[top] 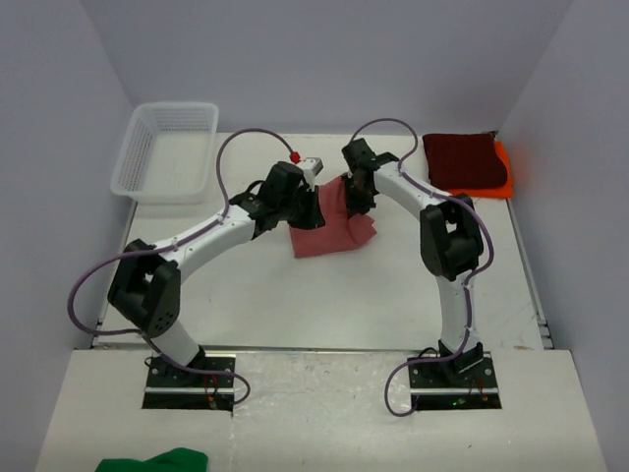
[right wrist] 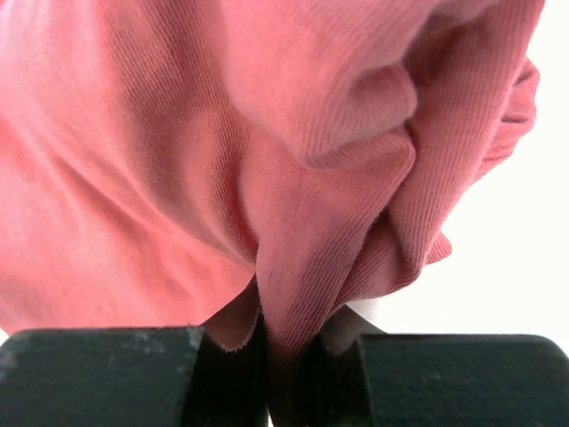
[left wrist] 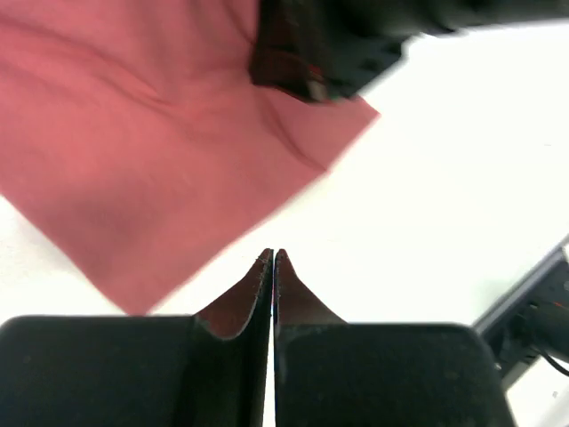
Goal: Fold and stack the t-shirts
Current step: Put the neatly folded tshirt into the corner of the board with the right arm
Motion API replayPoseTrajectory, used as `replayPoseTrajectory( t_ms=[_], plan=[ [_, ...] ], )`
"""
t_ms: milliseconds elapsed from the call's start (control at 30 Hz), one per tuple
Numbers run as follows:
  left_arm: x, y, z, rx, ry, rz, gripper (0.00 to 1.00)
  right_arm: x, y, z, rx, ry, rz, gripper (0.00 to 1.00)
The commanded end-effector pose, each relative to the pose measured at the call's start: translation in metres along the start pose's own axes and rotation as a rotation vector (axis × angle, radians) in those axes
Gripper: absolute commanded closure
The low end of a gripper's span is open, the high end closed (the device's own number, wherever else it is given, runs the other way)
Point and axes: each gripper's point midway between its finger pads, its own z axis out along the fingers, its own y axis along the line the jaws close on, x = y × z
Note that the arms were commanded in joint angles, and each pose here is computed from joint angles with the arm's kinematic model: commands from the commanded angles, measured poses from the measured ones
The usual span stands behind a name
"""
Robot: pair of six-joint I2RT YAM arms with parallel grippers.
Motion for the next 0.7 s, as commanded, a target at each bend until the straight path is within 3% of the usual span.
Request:
replayPoseTrajectory(
  t_ms=[0, 367, 667],
  plan=[
    [0.001, -0.016, -0.016, 0.018, -0.037, 0.008, 1.00, -0.036, -0.024, -0.035, 0.142, -0.123, -0.079, 1.00],
    [0.066, -0.001, -0.015, -0.029, 0.054, -0.029, 1.00, -0.085, -0.093, -0.080, 0.518, -0.257, -0.132, 1.00],
    [0.108, 0.011, -0.004, -0.033, 0.130, -0.040, 1.00, -0.116, -0.137, -0.126, 0.661, -0.349, -0.090, 1.00]
  ],
)
